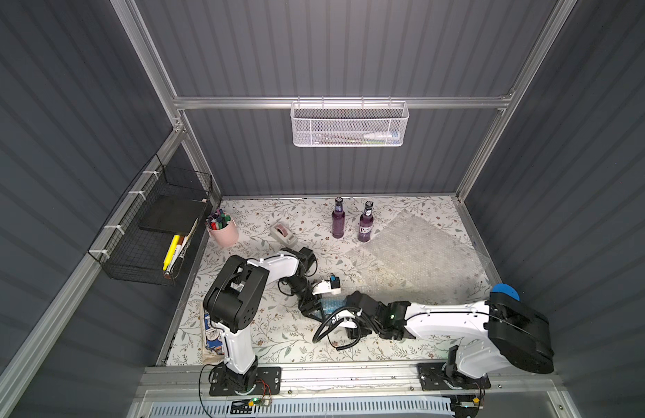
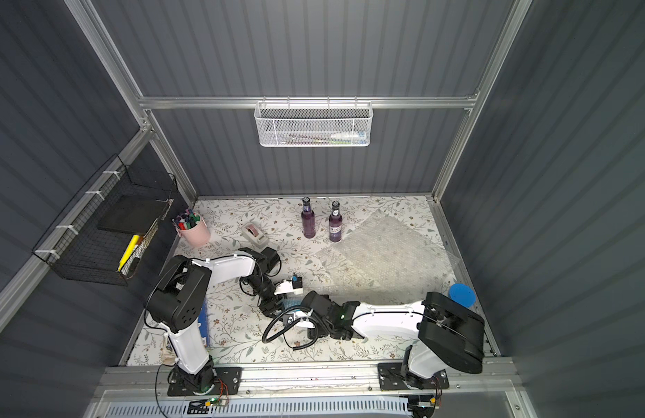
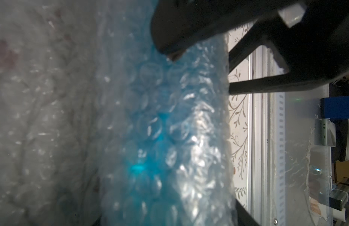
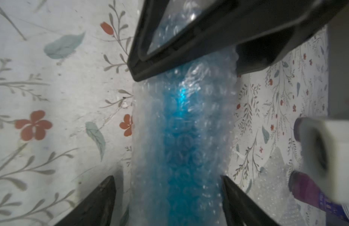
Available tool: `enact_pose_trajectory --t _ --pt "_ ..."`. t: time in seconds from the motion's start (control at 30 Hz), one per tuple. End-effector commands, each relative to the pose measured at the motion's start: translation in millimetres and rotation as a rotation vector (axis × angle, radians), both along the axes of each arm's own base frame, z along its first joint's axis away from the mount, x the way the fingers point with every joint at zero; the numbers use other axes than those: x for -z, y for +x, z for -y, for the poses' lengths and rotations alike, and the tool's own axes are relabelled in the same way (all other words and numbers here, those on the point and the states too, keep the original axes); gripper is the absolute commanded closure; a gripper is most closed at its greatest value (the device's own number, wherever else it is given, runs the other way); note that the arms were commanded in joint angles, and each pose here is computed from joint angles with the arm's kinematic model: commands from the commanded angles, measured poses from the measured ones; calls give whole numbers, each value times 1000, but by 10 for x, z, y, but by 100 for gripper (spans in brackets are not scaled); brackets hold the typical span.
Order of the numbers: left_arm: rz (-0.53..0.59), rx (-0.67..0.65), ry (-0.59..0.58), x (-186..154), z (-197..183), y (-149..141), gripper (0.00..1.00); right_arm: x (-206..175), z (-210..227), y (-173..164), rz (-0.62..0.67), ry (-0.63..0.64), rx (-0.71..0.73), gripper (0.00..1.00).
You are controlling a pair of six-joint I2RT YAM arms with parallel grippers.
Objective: Wrap wine bottles in bubble wrap
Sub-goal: Wrap the wine bottle in bubble wrap.
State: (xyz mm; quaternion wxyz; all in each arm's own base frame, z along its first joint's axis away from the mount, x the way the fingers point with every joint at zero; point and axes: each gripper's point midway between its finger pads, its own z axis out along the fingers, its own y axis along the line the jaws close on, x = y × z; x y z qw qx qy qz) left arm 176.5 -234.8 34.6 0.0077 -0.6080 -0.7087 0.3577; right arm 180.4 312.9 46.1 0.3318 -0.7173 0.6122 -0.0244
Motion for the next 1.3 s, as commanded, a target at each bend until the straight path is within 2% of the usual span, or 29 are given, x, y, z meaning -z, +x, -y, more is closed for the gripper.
enact_pose_trajectory --t 0.0,0.07,0.2,0.33,0.43,0.7,0.83,1.0,1.17,1.27 --pt "-77 -20 22 -19 -26 -86 34 18 -78 97 75 -45 -21 20" --pt "-68 -24 21 -56 -31 -68 28 55 -98 83 62 -59 -23 26" --pt "-46 -26 13 -159 -50 -72 10 119 -114 49 23 -62 -16 41" --pt "12 -25 17 -280 -93 -33 1 174 -135 -7 -46 -57 -4 44" --pt "85 -63 34 -428 -188 93 1 208 -155 -87 -163 -31 6 45" --pt "399 -213 193 -749 -656 525 1 109 -320 -346 -653 79 22 45" --pt "483 -267 227 -791 -737 651 1 103 -372 -360 -811 87 26 45" --pt "500 -321 282 -676 -828 715 1 121 -453 -340 -883 95 -1 44" --pt "543 -380 323 -588 -901 856 1 191 -430 -262 -815 55 -22 41" --pt "593 -441 340 -594 -938 1009 1 151 -445 -232 -767 62 -35 34"
